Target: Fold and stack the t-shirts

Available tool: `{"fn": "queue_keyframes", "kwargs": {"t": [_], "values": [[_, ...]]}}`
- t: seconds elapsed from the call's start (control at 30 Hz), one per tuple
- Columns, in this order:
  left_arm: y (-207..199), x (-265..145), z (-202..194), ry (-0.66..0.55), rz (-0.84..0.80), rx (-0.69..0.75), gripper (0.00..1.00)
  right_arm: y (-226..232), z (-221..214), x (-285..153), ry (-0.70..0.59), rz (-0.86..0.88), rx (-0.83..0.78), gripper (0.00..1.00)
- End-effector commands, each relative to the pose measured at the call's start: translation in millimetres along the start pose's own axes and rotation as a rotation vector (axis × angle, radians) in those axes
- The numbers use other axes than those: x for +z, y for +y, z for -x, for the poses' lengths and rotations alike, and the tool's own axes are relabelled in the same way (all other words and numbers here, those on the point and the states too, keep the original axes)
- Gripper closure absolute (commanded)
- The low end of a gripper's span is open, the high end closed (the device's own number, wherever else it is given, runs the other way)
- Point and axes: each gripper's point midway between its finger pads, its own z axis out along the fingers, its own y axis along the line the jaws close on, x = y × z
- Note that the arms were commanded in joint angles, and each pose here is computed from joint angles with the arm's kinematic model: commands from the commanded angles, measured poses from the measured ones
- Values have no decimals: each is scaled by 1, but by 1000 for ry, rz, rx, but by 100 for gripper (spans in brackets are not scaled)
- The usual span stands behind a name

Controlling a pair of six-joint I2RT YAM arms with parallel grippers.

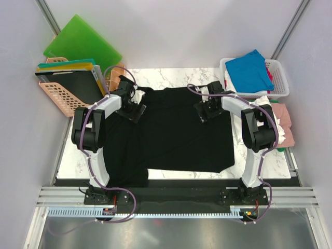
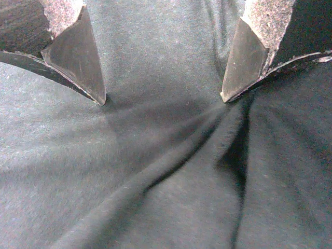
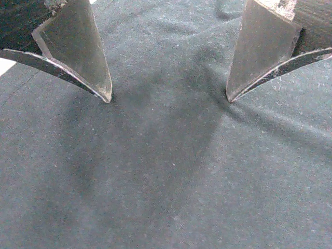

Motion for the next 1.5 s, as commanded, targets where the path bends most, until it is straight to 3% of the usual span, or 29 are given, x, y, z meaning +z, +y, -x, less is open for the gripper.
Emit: {"fn": "queue_keyframes", "kwargs": {"t": [0.0,0.4,0.9,1.47], "values": [[21,25,-15,56,79,-44,0,-29,-28,17,70,-63,32,2],[51,29,-26,81,106,-74,0,-63,-38,34,103,-95,70,2],[82,23,52,-27,97,-103,0,-70,-8,60,75,-85,115,2],[108,32,79,-55,90,-130,0,-76,18,60,41,-89,145,2]]}}
